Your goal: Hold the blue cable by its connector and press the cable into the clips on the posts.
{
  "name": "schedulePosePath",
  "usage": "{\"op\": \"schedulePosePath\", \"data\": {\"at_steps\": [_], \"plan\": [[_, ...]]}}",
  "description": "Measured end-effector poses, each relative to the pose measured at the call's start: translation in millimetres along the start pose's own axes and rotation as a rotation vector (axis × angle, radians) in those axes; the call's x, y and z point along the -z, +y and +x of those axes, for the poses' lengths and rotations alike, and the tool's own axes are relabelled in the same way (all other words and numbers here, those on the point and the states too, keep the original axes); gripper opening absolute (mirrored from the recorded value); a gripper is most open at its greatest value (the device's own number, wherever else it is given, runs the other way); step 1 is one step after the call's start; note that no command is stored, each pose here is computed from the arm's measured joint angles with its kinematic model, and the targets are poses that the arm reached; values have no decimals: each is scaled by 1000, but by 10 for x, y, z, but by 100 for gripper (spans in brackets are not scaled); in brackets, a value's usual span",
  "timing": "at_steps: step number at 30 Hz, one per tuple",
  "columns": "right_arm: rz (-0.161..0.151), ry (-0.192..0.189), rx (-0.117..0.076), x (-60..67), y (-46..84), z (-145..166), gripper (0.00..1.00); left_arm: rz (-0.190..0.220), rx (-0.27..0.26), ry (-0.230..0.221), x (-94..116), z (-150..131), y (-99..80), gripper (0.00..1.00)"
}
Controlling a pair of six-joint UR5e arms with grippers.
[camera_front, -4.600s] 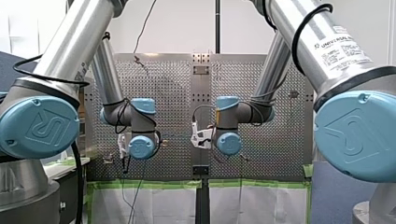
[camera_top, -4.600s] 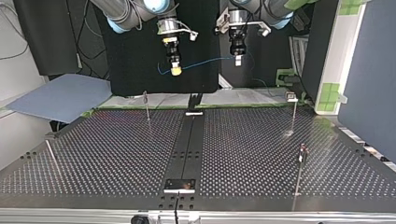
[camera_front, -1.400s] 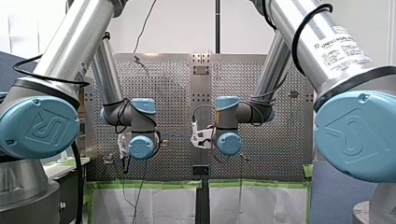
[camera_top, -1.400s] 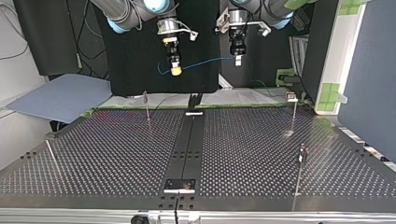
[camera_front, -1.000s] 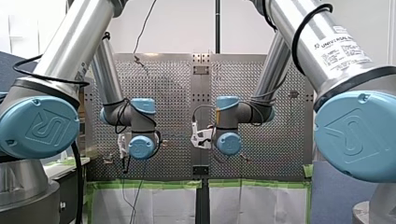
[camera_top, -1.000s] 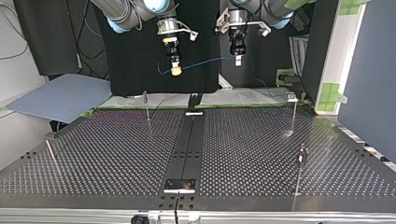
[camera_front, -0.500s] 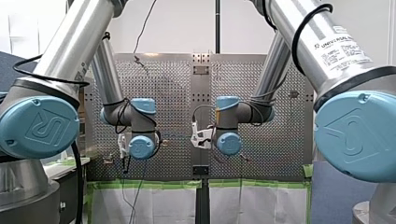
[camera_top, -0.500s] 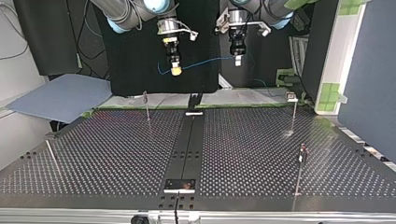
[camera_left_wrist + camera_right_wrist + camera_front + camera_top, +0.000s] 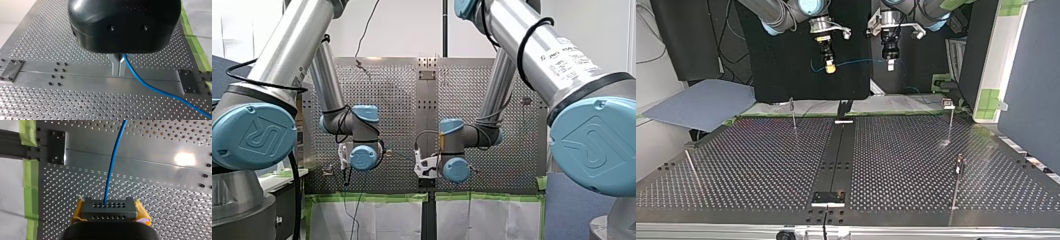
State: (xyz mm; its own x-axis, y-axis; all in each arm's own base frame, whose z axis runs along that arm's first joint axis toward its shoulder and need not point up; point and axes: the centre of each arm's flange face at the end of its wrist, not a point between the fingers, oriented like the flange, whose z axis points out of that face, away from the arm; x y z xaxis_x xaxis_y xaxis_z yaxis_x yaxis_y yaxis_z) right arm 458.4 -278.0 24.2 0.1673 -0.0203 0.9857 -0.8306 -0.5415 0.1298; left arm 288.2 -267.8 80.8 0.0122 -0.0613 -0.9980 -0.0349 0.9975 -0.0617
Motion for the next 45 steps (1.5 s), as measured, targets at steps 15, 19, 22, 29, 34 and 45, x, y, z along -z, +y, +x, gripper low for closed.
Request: {"op": "schedulePosePath", "data": {"at_steps": [15,19,22,29,34,45], "plan": [[1,-6,2,5,-3,-35,0,14,-72,60,169,44,122,0],[1,-6,2,5,-3,-35,0,14,-102,102,233,83,165,0],[1,-6,2,5,-3,-35,0,14,-119,128,263,104,186,0],[1,-6,2,6,-3,-35,0,13,-128,142,280,114,197,0],[1,-6,1,4,-6,-30,0,12,-129,143,282,119,204,0],[4,52,-72,-63,-231,509,0,-35,-65,121,224,-103,225,0]]}}
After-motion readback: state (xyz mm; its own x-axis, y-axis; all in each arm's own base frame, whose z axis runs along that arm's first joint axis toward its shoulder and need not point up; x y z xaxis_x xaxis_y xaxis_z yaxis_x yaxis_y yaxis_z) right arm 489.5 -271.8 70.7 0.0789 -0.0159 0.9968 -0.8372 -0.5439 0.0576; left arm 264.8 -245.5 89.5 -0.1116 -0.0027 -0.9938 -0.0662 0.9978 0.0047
